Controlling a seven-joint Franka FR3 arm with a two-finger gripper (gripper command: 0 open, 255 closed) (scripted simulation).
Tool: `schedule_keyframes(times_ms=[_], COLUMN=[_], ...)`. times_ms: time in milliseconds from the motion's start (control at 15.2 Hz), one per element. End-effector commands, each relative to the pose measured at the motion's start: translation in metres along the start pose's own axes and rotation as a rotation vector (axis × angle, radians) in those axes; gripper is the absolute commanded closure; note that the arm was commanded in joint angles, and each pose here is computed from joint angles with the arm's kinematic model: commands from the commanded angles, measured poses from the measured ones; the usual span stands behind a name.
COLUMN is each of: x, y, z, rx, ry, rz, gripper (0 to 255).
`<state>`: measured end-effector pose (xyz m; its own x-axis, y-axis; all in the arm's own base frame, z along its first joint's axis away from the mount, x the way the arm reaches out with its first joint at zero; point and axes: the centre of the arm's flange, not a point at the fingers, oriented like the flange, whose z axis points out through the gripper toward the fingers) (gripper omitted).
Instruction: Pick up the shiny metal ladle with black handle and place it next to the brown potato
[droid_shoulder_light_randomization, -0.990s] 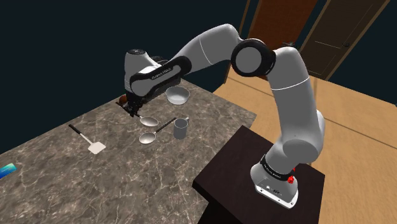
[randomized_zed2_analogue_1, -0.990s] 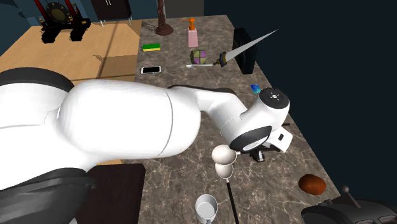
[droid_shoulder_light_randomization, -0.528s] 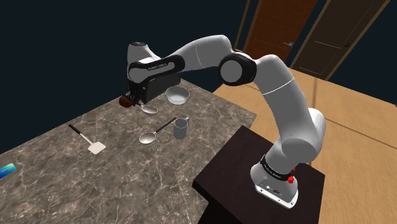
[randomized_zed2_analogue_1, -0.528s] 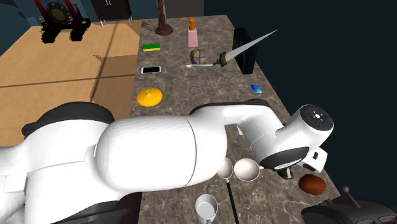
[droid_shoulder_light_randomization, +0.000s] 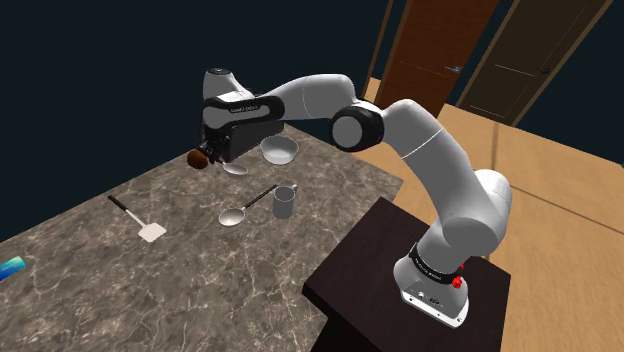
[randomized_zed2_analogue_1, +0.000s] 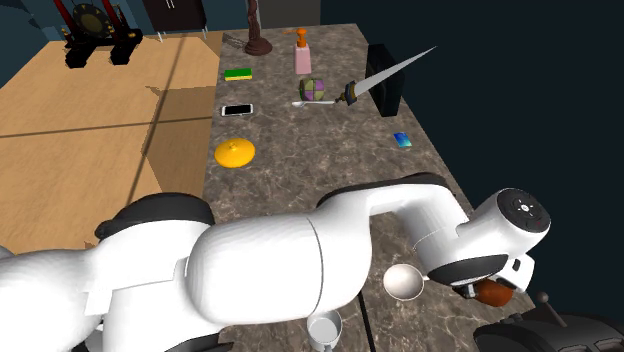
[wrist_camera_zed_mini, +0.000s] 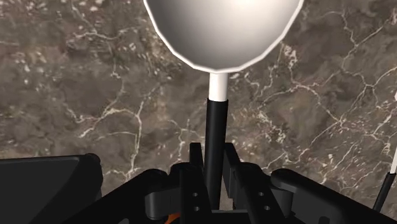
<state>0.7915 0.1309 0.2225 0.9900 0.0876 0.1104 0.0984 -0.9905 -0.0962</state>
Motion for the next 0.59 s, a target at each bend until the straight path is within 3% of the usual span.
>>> schedule_keyframes(times_ms=[0, 528], x=[-0.001, -0.006], y=[0.000, 0.005], z=[0.010, 0.051], rx=[0.000, 0.000], ry=[0.000, 0.000], rz=[0.000, 0.000], gripper=[255, 255])
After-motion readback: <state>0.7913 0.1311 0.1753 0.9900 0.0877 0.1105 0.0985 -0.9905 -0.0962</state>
